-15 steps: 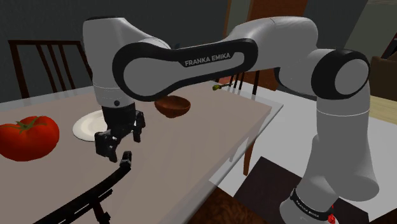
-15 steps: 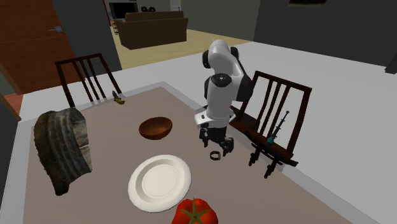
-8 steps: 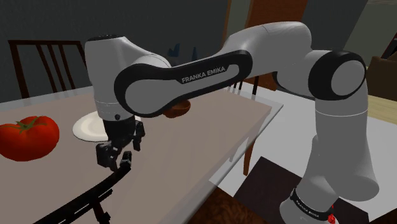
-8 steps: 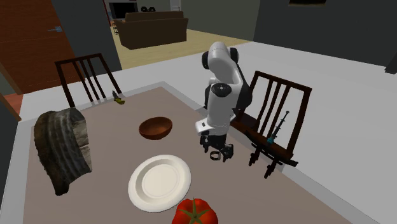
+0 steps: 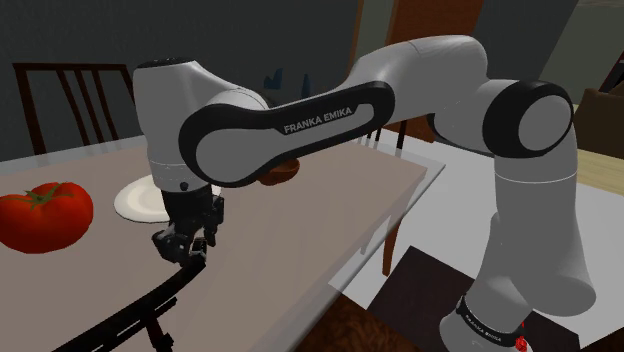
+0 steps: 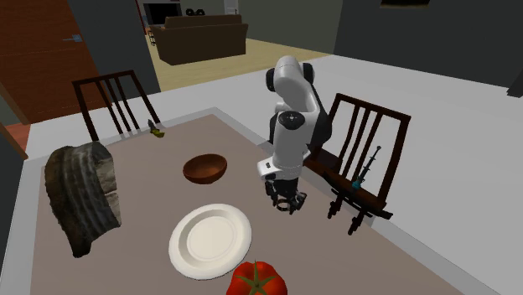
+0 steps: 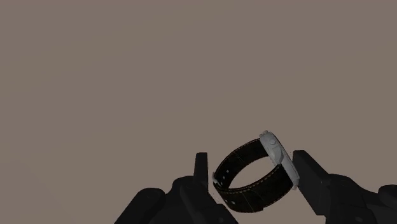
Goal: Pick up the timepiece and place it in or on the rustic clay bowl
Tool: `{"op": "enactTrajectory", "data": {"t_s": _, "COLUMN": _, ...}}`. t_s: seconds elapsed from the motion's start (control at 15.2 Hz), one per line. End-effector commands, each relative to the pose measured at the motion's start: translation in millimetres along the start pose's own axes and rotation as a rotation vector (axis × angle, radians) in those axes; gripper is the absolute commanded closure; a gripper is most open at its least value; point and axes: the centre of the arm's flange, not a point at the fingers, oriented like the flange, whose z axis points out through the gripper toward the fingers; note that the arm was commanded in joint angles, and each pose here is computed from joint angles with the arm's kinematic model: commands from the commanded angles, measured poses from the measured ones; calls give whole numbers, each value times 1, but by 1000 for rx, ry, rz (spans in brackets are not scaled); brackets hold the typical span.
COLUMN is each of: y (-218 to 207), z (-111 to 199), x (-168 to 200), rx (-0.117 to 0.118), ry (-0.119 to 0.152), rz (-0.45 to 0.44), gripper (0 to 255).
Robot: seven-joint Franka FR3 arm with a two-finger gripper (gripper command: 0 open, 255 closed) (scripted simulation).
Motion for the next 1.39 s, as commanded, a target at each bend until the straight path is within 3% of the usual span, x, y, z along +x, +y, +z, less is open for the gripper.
{"op": "enactTrajectory", "data": {"t_s": 0.0, "y": 0, "z": 0, "x": 0, "rx": 0, "ry": 0, "rz": 0, "gripper": 255}}
{"op": "enactTrajectory", "data": {"t_s": 0.53, "y": 0, "z": 0, "x": 0, "rx": 0, "ry": 0, "rz": 0, "gripper": 255}}
{"op": "enactTrajectory", "data": {"t_s": 1.32, "y": 0, "z": -63, "x": 0, "rx": 0, "ry": 0, "rz": 0, "gripper": 255}}
